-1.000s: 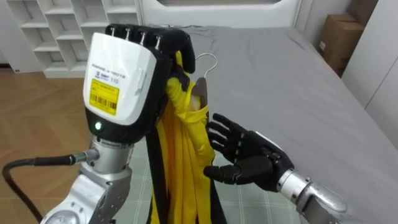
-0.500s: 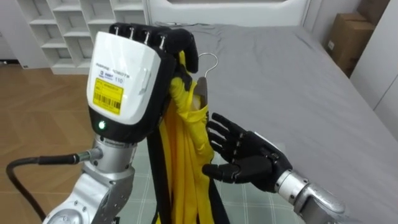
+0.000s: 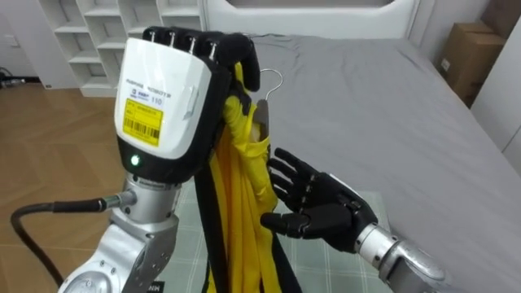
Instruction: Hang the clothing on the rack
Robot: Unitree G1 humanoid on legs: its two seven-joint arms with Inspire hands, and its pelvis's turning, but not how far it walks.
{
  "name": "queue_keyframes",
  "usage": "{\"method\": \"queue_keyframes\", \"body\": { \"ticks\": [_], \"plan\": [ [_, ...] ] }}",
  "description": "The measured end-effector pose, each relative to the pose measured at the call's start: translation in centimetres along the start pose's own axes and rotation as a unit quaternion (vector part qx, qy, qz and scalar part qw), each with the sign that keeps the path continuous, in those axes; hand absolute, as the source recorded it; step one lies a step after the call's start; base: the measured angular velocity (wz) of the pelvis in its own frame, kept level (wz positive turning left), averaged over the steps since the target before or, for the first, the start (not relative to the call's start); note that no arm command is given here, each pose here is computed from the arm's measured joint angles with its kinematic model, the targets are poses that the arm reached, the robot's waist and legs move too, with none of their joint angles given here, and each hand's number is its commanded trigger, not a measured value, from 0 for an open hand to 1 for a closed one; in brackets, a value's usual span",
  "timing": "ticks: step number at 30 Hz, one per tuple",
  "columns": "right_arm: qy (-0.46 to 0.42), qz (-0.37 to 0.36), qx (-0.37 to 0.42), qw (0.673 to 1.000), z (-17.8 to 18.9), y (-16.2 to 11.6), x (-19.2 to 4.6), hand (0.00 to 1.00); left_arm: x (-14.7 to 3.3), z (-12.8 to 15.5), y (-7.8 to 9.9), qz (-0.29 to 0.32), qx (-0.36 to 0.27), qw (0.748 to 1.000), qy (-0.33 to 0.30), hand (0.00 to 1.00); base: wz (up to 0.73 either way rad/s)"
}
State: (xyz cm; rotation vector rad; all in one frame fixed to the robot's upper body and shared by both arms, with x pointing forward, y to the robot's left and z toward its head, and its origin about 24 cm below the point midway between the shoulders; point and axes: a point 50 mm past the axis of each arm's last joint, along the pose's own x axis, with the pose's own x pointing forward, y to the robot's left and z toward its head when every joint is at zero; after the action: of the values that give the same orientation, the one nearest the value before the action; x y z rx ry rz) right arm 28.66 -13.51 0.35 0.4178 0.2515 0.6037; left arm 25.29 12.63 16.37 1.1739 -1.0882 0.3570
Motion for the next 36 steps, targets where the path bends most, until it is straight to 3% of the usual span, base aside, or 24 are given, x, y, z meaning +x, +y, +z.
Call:
{"method": "queue_keyframes", "body": {
  "ticks": [11, 36],
  "plan": [
    [0.03, -0.036, 0.012, 0.999, -1.5, -1.4, -0.8, 0.0, 1.4, 0.7, 1.0, 0.032, -0.007, 0.999, -0.021, 1.0, 0.01],
    [0.086, -0.098, -0.004, 0.991, -3.4, -3.5, -2.3, 0.0, 1.8, 2.4, 1.0, 0.017, -0.046, 0.998, -0.05, 1.0, 0.01]
  ]
}}
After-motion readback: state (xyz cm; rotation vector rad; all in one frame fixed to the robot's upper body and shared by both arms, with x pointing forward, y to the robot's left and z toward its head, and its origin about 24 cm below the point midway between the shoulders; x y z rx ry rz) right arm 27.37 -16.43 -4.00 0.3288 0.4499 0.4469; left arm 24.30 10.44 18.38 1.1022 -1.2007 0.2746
